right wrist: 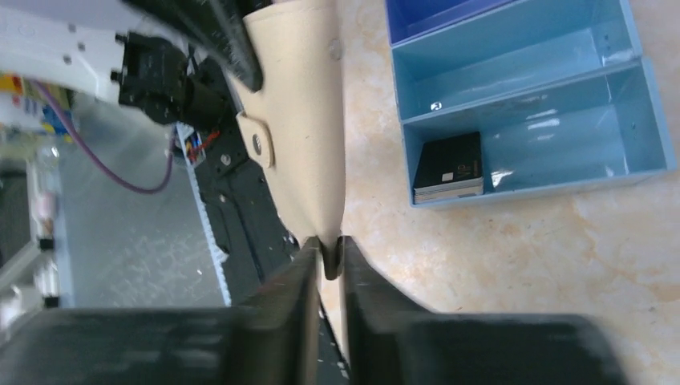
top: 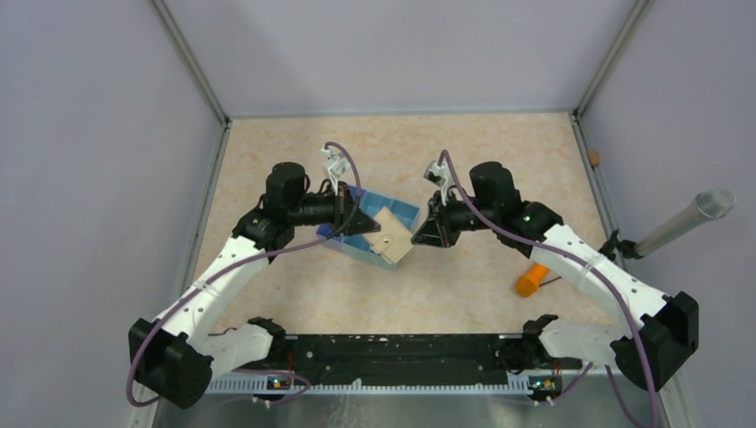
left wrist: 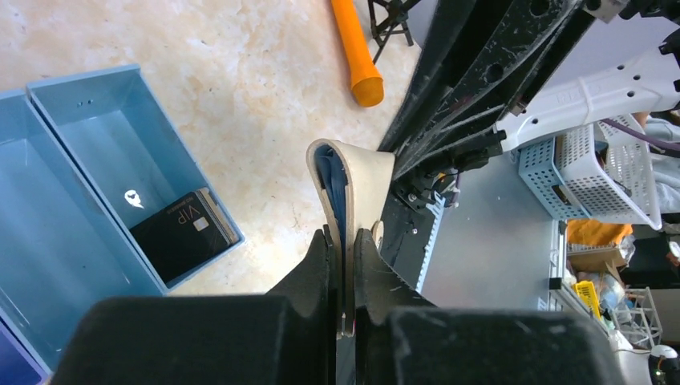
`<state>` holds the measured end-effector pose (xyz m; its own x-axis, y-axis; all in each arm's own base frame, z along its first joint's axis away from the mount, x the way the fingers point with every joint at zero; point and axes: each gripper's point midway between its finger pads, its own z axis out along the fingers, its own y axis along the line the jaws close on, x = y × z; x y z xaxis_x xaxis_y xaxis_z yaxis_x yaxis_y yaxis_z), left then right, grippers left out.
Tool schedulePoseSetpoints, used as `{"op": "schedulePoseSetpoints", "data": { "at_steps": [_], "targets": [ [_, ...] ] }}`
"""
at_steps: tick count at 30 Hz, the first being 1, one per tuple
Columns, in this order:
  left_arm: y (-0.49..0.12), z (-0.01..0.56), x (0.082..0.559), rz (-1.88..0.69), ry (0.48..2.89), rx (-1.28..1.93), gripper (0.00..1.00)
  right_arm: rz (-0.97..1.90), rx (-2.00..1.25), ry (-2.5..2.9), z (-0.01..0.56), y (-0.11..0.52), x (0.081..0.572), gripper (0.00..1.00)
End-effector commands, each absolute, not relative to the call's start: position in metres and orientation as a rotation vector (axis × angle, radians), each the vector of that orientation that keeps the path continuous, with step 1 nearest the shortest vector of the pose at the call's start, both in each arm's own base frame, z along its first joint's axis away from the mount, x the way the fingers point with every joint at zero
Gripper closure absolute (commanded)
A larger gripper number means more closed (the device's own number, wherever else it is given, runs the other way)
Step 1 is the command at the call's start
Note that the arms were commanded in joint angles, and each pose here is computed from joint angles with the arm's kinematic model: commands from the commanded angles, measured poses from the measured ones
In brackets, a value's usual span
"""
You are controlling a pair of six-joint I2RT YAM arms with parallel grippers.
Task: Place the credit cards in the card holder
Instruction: Open the card holder at the center of the board.
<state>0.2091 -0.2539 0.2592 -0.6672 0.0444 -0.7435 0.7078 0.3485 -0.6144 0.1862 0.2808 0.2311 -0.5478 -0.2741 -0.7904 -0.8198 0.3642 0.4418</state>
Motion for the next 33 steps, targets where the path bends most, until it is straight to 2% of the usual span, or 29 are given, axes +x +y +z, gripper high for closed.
{"op": "schedulePoseSetpoints", "data": {
  "at_steps": [1,3,4,9,11,15,21,27,33],
  "targets": [
    [-0.258,0.273,0.203,-1.423,1.903,0.683,1.00,1.083,-0.827,1.899,0.271,0.286,0.209,0.68],
    [-0.255,0.276,0.207,-1.401,1.900,0.650,1.00,1.025,-0.700,1.898,0.276,0.279,0.222,0.38],
    [-0.252,0.279,0.210,-1.387,1.893,0.619,1.00,0.991,-0.624,1.888,0.280,0.275,0.230,0.32],
    [-0.239,0.305,0.229,-1.324,1.758,0.425,1.00,1.135,-0.387,1.717,0.313,0.270,0.227,0.26],
    [-0.234,0.309,0.234,-1.316,1.740,0.326,1.00,1.256,-0.341,1.639,0.323,0.274,0.218,0.27],
    [-0.231,0.317,0.241,-1.377,1.681,0.165,1.00,1.459,-0.357,1.549,0.334,0.289,0.200,0.35],
    [-0.234,0.318,0.241,-1.500,1.625,0.059,1.00,1.581,-0.444,1.548,0.330,0.319,0.186,0.48],
    [-0.233,0.320,0.238,-1.549,1.587,0.037,1.00,1.578,-0.368,1.648,0.301,0.329,0.200,0.52],
    [-0.235,0.322,0.232,-1.596,1.568,0.045,1.00,1.614,-0.327,1.679,0.286,0.337,0.207,0.52]
  ]
}}
